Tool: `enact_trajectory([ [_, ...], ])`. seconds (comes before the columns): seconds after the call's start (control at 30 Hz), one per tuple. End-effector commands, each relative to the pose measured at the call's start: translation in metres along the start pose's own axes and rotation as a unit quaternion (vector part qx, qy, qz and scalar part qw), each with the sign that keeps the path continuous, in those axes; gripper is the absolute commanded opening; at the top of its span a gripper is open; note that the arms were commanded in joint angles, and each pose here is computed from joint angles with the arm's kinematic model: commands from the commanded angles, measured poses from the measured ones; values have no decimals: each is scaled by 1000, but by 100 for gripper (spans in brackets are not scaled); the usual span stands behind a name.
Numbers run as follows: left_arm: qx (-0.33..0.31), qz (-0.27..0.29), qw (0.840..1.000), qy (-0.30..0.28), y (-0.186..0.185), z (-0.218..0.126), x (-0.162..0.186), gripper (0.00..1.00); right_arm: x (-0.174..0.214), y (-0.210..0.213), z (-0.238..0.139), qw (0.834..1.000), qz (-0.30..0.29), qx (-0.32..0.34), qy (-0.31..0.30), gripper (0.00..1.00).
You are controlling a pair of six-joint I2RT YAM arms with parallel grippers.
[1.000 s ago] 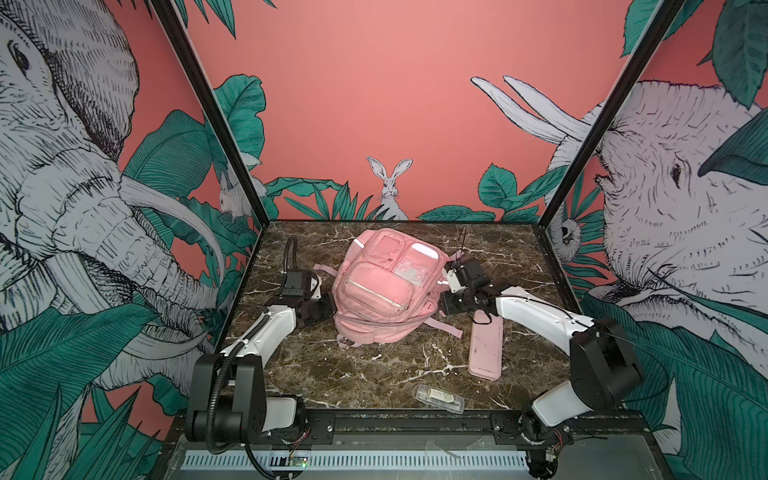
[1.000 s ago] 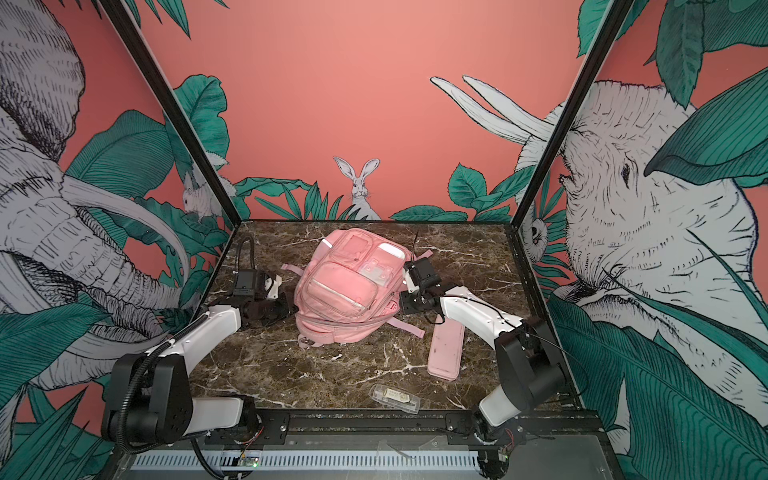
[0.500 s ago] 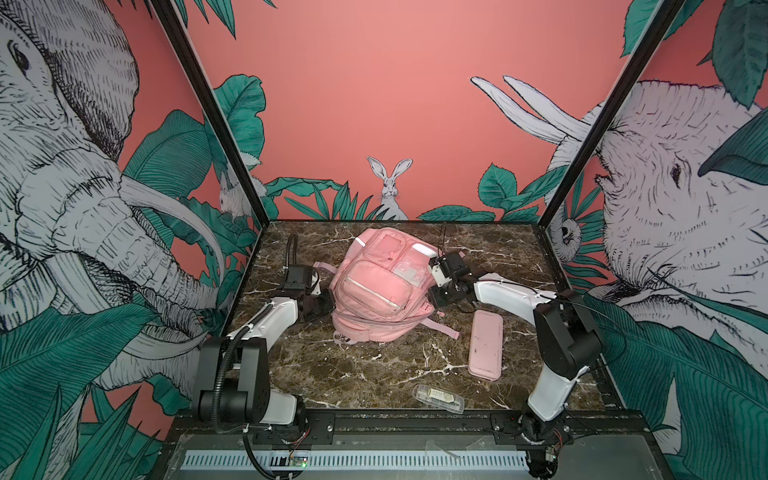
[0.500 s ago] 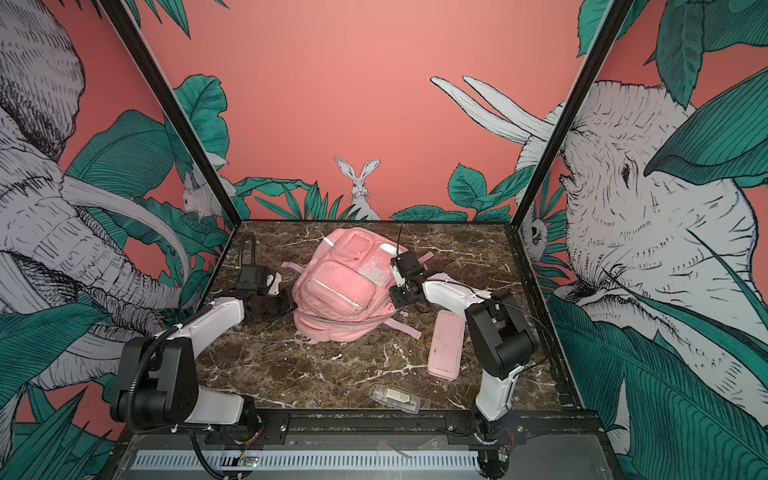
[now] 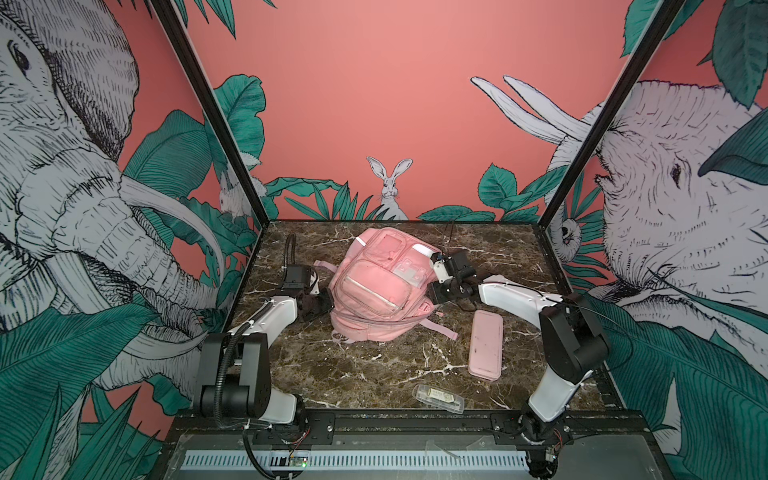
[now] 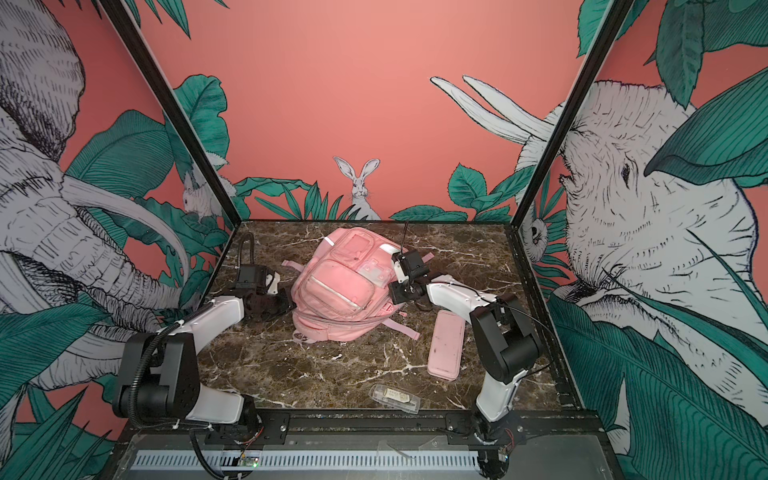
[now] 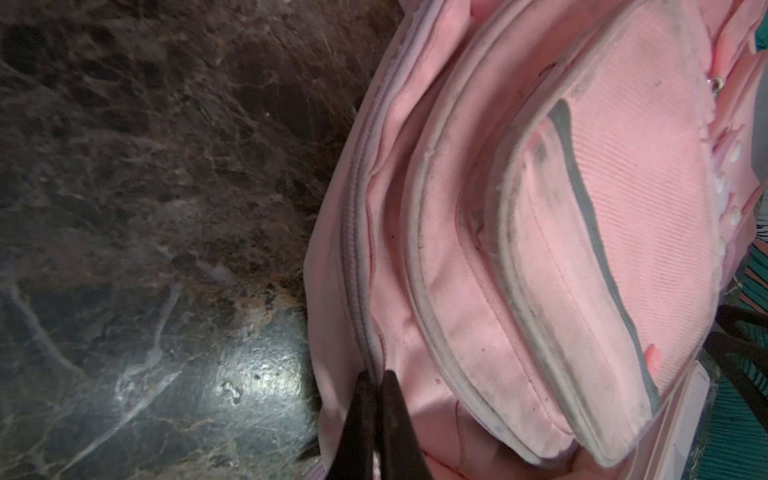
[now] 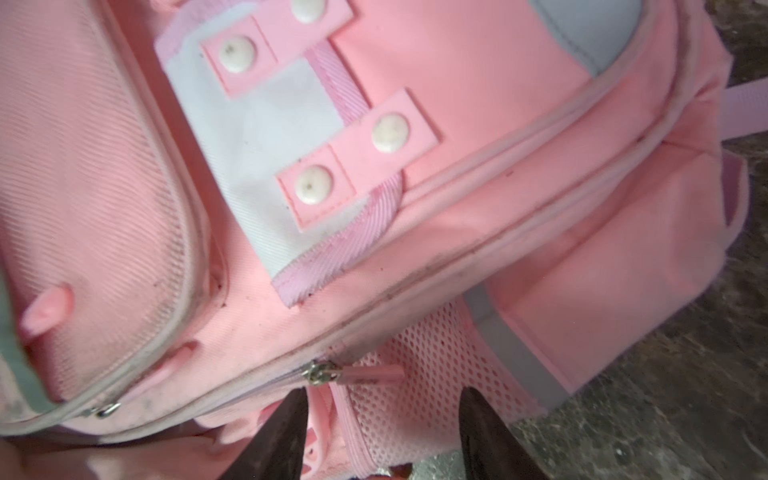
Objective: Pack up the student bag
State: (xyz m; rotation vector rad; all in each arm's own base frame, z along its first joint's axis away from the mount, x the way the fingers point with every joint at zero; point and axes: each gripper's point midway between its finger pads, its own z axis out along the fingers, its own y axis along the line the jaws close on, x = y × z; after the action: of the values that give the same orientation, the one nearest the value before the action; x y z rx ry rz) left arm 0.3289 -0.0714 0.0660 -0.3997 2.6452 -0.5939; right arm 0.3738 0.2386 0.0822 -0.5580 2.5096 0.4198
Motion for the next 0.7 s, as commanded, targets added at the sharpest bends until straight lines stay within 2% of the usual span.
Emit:
enact_trajectory([
  [0.0,-19,-1,1000,-18,10,-2,-15,0,-8,12,8,999,-13,-40,-5,59],
  [0.33,-27,-15,999,-27,13,8,-40,0,12,29,24,994,-47,-98,33,59],
  [0.43,-22,-18,999,-28,10,11,-48,0,12,28,25,994,-55,-94,30,59],
  [0.67,-20,-23,999,-29,8,15,-56,0,21,37,34,990,-73,-110,51,48],
])
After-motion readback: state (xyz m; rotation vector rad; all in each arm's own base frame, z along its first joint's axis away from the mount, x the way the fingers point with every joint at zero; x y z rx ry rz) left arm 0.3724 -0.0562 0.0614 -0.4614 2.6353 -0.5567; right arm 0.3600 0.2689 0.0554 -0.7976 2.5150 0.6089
